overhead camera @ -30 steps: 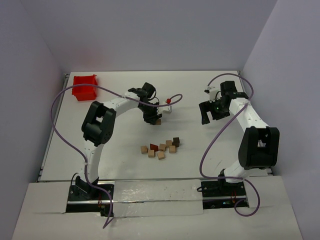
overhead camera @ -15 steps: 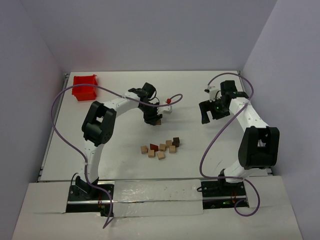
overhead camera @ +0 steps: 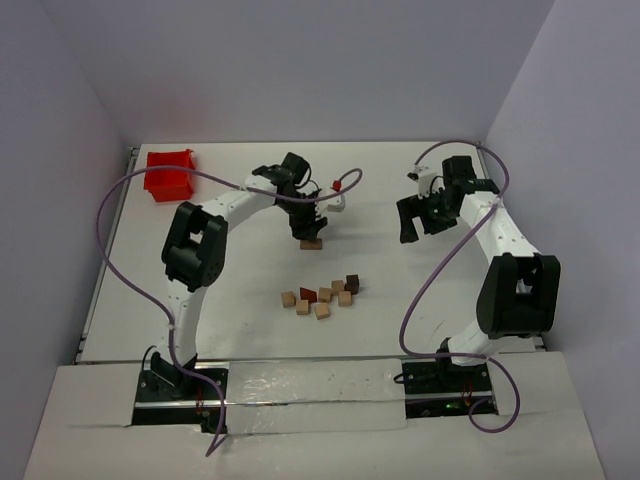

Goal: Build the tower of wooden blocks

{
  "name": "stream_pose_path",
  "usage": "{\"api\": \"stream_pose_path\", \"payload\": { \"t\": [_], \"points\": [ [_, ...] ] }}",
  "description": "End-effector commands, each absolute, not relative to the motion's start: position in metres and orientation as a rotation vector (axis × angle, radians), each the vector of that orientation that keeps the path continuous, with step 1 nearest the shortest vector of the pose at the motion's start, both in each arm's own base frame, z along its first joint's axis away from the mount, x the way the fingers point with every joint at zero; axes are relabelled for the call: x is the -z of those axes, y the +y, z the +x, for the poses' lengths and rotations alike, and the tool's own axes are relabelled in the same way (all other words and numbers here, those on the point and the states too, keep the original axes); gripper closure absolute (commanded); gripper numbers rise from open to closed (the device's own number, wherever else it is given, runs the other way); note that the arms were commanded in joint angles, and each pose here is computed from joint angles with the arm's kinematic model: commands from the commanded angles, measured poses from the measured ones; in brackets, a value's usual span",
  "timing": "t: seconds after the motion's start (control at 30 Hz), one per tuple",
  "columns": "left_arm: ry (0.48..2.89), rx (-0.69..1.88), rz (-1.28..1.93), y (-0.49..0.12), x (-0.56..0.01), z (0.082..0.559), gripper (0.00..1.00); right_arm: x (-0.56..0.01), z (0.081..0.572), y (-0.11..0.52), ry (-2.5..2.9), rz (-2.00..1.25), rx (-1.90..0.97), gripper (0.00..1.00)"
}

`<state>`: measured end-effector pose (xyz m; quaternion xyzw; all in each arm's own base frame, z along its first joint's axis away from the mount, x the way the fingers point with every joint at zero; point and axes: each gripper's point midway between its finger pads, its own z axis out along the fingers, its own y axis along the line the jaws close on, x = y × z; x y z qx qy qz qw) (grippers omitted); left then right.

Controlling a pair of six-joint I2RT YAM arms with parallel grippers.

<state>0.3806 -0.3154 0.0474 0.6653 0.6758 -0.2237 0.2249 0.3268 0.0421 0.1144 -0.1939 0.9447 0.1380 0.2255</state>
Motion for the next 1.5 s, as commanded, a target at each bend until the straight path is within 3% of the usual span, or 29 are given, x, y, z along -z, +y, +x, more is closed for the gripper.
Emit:
{"api": "stream_pose_path", "payload": {
  "t": [0.0,0.07,0.33,0.47,0.8,1.47],
  "points": [
    [1.706,0.713,1.706,-0.319,-0.143,0.388,0.34,-0.147,0.329,0.064,2.462,-0.673,-0.483,0.00],
    [1.656,0.718,1.699,-0.306,-0.171,0.373,0.35,-0.157,0.325,0.075,2.384,-0.771,-0.498,0.00],
    [1.742,0.843,1.732,-0.250,-0.142,0.264,0.38,-0.173,0.296,0.122,2.138,-1.062,-0.604,0.00],
    [1.762,0.826,1.666,-0.237,-0.135,0.239,0.43,-0.162,0.290,0.125,2.150,-1.083,-0.585,0.00],
    [1.807,0.846,1.575,-0.243,-0.102,0.213,0.48,-0.143,0.295,0.104,2.236,-1.044,-0.464,0.00],
    [1.823,0.770,1.711,-0.249,-0.058,0.203,0.50,-0.131,0.298,0.085,2.320,-0.958,-0.433,0.00]
  ]
}}
